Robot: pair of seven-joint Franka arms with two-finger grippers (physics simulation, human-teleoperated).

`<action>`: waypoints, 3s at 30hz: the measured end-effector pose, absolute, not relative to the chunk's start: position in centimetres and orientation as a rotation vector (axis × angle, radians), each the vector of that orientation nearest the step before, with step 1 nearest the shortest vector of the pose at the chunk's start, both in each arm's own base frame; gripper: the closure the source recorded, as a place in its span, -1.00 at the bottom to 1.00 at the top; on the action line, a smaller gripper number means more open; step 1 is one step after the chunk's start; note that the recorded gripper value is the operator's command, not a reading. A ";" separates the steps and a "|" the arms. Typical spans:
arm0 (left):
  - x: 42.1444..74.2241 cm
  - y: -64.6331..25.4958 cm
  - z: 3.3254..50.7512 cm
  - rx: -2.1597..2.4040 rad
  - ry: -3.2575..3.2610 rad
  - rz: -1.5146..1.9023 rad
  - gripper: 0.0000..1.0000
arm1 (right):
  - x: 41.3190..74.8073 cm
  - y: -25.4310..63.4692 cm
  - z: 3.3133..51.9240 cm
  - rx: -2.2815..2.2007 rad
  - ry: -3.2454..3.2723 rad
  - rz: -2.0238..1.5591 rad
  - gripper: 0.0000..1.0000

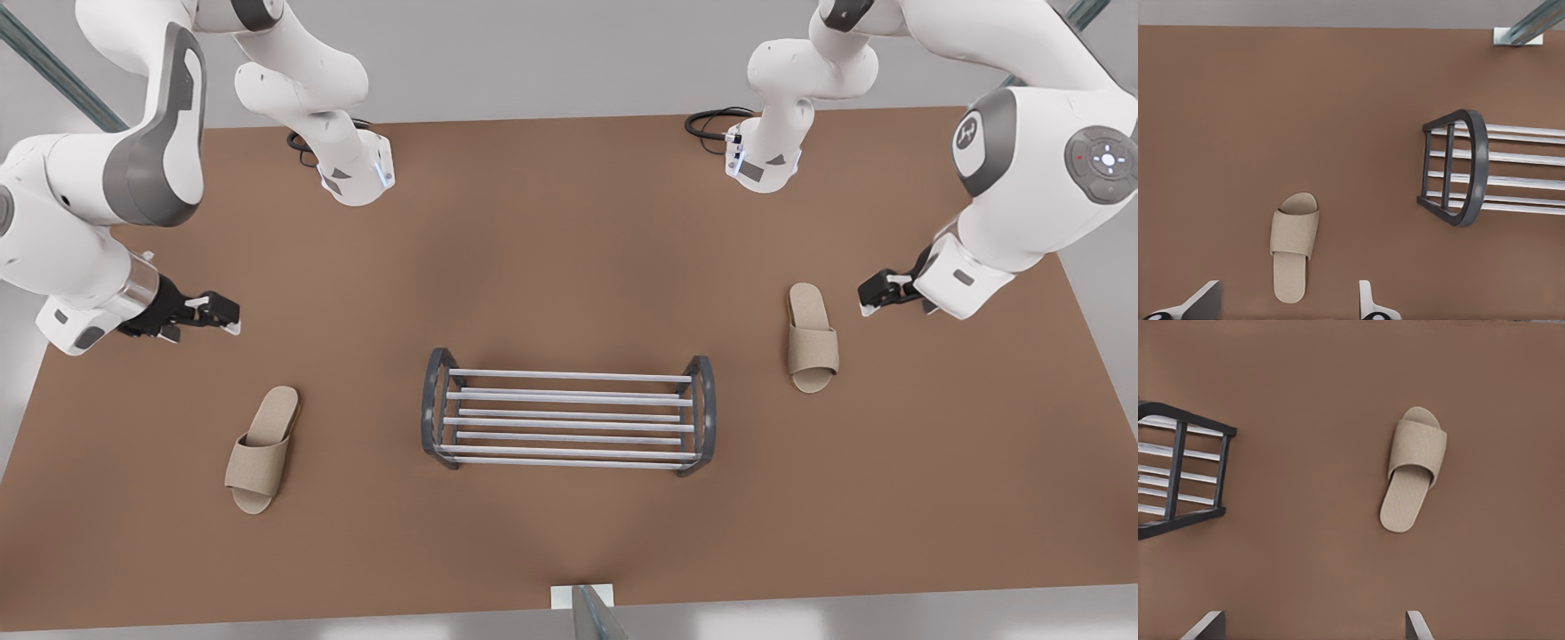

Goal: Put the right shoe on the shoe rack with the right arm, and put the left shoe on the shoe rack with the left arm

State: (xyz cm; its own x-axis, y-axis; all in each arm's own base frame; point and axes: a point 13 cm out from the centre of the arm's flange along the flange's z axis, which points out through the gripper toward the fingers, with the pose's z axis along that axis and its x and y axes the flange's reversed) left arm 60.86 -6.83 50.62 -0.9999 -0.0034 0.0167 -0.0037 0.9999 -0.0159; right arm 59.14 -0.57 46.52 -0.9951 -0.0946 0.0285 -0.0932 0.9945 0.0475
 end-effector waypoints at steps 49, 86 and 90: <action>41.9 4.6 11.3 1.547 -2.822 1.969 -1.00 | 62.4 -7.1 11.1 2.255 -1.913 2.208 -1.00; 49.1 0.9 9.0 1.246 -3.137 1.938 -1.00 | 69.3 -11.9 9.8 1.945 -2.550 2.209 -0.84; 49.8 1.2 8.4 1.266 -3.131 1.907 -1.00 | 69.8 -12.1 9.3 1.944 -2.556 2.201 -0.47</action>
State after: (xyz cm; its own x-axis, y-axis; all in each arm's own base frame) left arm 49.80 1.22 8.36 -0.5554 -0.7890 -0.2628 -0.1284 0.3936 -0.9103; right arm 69.77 -12.12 9.31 -0.2990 -0.9534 0.0405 -0.1813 0.0151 -0.9833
